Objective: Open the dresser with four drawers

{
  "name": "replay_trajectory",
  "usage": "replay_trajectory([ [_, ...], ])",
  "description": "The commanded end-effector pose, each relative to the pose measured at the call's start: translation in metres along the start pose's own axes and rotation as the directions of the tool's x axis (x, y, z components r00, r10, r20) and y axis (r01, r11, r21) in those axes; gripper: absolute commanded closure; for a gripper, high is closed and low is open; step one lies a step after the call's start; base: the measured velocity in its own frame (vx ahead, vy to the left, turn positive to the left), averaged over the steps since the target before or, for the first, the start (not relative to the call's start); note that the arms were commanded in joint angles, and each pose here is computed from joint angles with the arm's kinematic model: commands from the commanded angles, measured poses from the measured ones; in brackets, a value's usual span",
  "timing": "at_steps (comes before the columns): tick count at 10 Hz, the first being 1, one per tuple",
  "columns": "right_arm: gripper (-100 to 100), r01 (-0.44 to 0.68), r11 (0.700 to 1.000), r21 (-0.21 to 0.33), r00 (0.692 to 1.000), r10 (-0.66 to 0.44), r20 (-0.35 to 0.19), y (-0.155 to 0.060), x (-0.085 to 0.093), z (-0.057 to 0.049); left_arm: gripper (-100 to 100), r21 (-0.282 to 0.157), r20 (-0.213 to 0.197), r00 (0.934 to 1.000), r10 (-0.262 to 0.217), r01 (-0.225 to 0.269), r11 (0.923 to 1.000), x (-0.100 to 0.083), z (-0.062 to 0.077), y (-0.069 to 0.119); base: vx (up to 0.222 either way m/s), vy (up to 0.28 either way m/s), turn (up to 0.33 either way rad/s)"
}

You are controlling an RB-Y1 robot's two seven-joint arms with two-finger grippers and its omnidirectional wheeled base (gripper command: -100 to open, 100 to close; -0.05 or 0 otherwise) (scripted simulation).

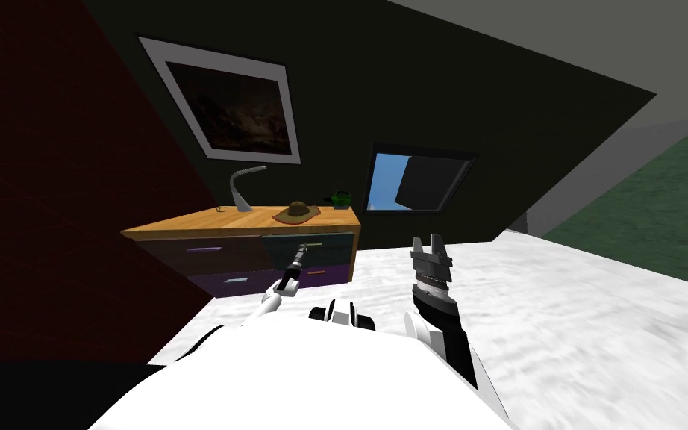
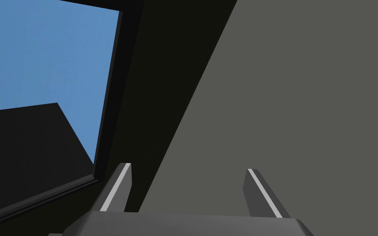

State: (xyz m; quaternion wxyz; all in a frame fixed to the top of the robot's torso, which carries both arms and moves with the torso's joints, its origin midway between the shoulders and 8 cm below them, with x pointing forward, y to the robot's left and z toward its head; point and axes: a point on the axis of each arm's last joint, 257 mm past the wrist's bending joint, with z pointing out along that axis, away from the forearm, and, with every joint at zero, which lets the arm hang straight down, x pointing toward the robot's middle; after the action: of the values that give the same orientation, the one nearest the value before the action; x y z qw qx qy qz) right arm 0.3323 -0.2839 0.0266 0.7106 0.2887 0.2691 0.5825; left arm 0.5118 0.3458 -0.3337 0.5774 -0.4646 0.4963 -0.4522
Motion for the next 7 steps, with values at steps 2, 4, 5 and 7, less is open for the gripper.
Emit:
replay_trajectory([
  [2, 0, 0.000, 1.000, 0.000, 1.000, 0.000, 0.000, 0.000, 0.000, 0.000, 100, -0.047, -0.024, 0.9997, -0.009, 0.008, 0.9988, 0.030, -0.013, 0.018, 0.021, 0.024, 0.019],
  [4, 0, 0.000, 1.000, 0.000, 1.000, 0.000, 0.000, 0.000, 0.000, 0.000, 100, -0.066, -0.021, 0.9998, -0.006, 0.005, 0.9978, 0.028, -0.023, 0.030, 0.039, 0.040, -0.009],
  [5, 0, 0.000, 1.000, 0.000, 1.000, 0.000, 0.000, 0.000, 0.000, 0.000, 100, -0.067, -0.018, 0.9998, -0.007, 0.006, 0.9977, 0.026, -0.025, 0.028, 0.010, 0.003, -0.018],
  [7, 0, 0.000, 1.000, 0.000, 1.000, 0.000, 0.000, 0.000, 0.000, 0.000, 100, -0.077, -0.016, 0.9999, -0.006, 0.005, 0.9970, 0.025, -0.030, 0.033, 0.001, -0.007, -0.002],
])
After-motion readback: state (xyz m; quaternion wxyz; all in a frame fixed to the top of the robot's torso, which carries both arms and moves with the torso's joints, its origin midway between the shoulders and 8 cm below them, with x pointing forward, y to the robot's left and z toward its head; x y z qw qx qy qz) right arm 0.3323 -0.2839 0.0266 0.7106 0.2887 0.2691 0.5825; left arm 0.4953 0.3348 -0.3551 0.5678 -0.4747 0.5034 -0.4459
